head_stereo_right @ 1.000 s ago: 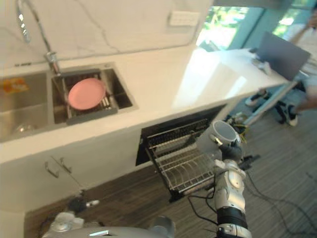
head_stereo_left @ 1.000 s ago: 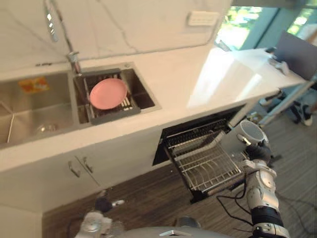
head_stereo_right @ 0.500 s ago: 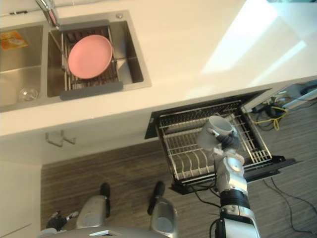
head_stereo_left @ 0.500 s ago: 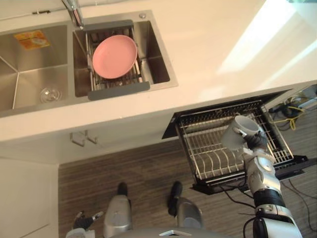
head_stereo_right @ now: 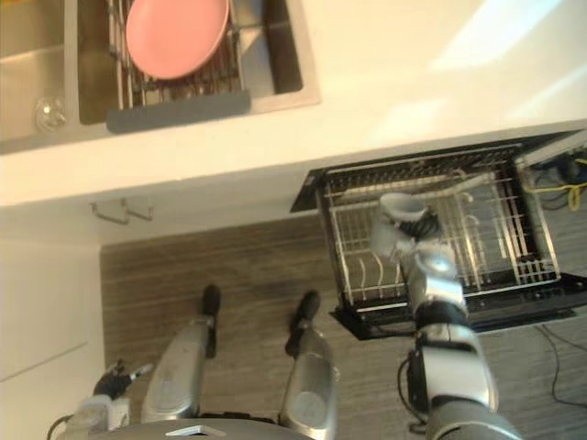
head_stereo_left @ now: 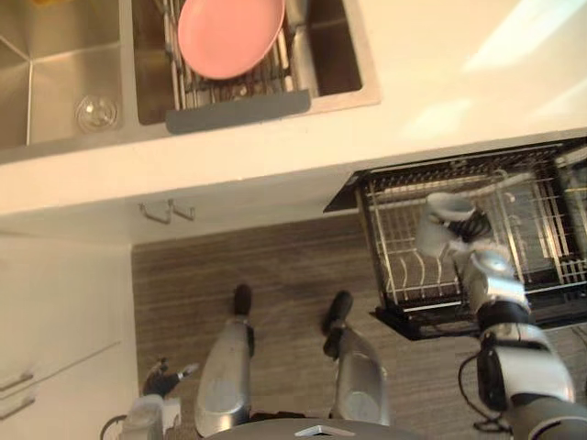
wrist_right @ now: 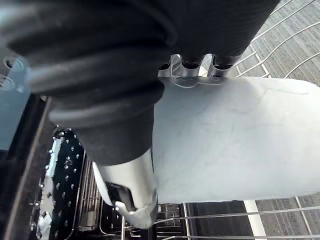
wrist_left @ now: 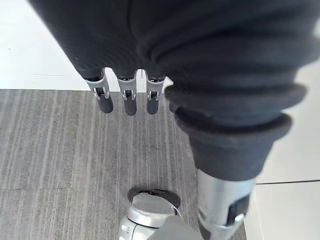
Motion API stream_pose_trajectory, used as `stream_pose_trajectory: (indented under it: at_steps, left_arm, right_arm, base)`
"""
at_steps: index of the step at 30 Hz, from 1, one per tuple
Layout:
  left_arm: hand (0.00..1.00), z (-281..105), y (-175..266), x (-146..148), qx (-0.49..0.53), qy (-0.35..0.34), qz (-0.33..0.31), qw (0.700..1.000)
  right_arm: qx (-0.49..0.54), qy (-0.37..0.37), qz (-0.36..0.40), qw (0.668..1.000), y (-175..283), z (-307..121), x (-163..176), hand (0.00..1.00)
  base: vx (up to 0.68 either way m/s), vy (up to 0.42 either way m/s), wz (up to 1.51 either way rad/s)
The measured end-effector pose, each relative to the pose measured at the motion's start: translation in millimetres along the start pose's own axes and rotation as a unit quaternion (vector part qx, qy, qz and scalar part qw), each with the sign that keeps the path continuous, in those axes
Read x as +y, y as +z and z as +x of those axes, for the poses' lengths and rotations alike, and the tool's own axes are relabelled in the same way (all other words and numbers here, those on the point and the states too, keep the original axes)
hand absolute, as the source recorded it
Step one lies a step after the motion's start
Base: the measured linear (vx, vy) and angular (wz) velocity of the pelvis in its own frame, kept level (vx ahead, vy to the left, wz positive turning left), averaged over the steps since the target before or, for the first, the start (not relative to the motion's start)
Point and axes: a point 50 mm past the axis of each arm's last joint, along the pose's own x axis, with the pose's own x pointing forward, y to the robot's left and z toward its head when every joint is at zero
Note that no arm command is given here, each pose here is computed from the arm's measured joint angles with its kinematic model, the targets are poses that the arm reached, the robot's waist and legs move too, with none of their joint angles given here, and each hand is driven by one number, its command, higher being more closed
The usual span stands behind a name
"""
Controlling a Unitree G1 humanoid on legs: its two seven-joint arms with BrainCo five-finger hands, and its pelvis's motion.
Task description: Walk over to the sink, pick up the cup, carry it to the dishwasher, place the cup inside the dishwasher, then close the dishwasher door
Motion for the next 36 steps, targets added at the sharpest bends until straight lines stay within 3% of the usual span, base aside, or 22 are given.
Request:
stream_pose_trajectory:
  at_steps: [11, 12, 25, 29, 33, 36]
  left_arm:
    - [0.00, 7, 3, -4, 0.049, 0.020, 0.006, 0.999]
    - [0.00, 8, 3, -4, 0.051, 0.020, 0.006, 0.998]
    - [0.00, 10, 9, -24, 0.053, -0.010, 0.014, 0.998]
    - [0.00, 9, 0, -27, 0.087, -0.051, 0.010, 0.995]
    - [0.00, 7, -2, -30, 0.086, -0.093, -0.025, 0.992]
    - [0.00, 2, -6, -16, 0.078, -0.082, -0.038, 0.993]
  right_arm:
    - [0.011, 0.044, -0.011, 0.999, 44, 16, 17, 1.00]
    - [0.007, 0.047, -0.014, 0.999, 51, 16, 15, 0.00]
    - [0.036, 0.020, -0.001, 0.999, 48, 18, 17, 0.00]
    - [0.033, 0.015, 0.014, 0.999, 48, 17, 17, 0.00]
    - [-0.003, 0.025, 0.026, 0.999, 42, 7, 18, 0.00]
    - [-0.016, 0.052, 0.025, 0.998, 22, -9, 28, 0.00]
  base:
    - [-0.06, -0.049, 0.20]
    - [-0.07, -0.054, 0.15]
    - [-0.02, -0.051, 0.07]
    - [0.00, -0.024, -0.08]
    - [0.01, 0.032, -0.26]
    - [-0.01, 0.081, -0.45]
